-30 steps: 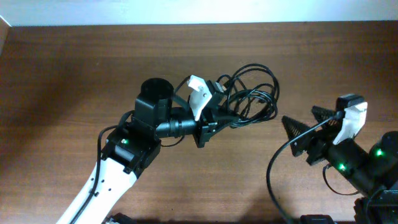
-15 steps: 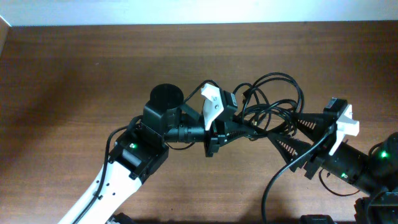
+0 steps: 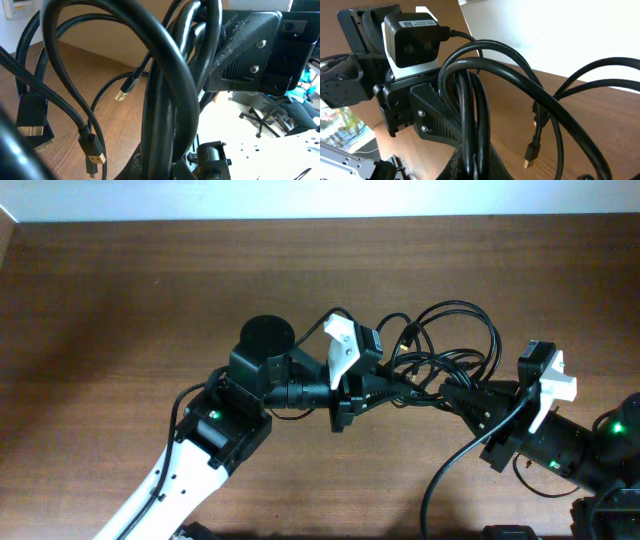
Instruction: Untangle cables
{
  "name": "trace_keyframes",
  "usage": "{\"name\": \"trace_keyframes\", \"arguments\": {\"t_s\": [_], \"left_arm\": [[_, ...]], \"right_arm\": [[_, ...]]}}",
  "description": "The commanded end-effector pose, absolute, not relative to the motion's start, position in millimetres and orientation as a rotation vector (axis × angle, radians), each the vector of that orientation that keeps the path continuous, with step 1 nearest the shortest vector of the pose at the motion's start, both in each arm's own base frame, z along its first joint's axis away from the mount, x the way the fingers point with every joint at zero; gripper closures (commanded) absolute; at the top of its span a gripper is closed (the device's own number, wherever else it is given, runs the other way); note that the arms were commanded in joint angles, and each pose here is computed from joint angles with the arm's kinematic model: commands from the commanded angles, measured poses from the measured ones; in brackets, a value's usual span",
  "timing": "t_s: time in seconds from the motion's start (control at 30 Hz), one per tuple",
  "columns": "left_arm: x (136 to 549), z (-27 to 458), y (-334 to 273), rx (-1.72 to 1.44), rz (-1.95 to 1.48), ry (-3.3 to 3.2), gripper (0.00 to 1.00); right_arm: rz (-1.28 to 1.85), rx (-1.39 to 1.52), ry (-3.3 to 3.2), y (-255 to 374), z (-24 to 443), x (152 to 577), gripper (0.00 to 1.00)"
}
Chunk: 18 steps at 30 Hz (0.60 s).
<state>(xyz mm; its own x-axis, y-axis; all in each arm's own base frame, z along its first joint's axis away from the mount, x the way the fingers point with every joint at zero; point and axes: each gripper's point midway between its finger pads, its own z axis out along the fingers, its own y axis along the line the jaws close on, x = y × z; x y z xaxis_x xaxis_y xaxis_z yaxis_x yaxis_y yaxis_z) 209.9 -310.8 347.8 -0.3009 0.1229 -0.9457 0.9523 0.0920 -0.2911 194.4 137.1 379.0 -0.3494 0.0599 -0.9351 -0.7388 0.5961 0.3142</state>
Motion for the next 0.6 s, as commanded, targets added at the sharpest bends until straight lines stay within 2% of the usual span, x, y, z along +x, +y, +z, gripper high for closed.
{"name": "trace_keyframes", "arguments": {"t_s": [0.0,0.03,0.1,0.13,0.17,0.2,0.23,0.33,0.37,0.4,0.47,0.53,0.57], "left_arm": [[207,355,-312,1.104,-1.309,1.533,1.00],[207,355,-312,1.104,-1.309,1.533,1.00],[207,355,-312,1.103,-1.309,1.534,0.82],[207,353,-311,1.103,-1.312,1.546,0.78],[207,352,-311,1.100,-1.313,1.558,0.64],[207,349,-310,1.099,-1.315,1.572,0.58],[206,346,-310,1.098,-1.319,1.593,0.55],[205,342,-309,1.097,-1.325,1.618,0.52],[205,342,-309,1.097,-1.325,1.618,0.46],[205,342,-309,1.097,-1.324,1.618,0.39],[204,339,-309,1.106,-1.321,1.627,0.14],[199,322,-305,1.234,-1.220,1.577,0.00],[196,314,-303,1.295,-1.175,1.552,0.01]], "right_arm": [[0.953,-0.591,1.719,141,385,186,0.96],[0.931,-0.571,1.729,138,384,190,0.96],[0.832,-0.475,1.786,125,375,204,0.96],[0.765,-0.403,1.831,115,367,213,0.96],[0.723,-0.356,1.854,108,363,217,0.96],[0.675,-0.284,1.880,98,359,224,0.96],[0.641,-0.202,1.900,89,356,229,0.96],[0.626,-0.191,1.898,86,357,231,0.96],[0.627,-0.191,1.899,86,357,231,0.96],[0.627,-0.191,1.899,86,357,231,0.96],[0.628,-0.189,1.900,86,357,231,0.96],[0.646,-0.166,1.906,87,356,231,0.96],[0.652,-0.157,1.913,87,355,230,0.96]]}}
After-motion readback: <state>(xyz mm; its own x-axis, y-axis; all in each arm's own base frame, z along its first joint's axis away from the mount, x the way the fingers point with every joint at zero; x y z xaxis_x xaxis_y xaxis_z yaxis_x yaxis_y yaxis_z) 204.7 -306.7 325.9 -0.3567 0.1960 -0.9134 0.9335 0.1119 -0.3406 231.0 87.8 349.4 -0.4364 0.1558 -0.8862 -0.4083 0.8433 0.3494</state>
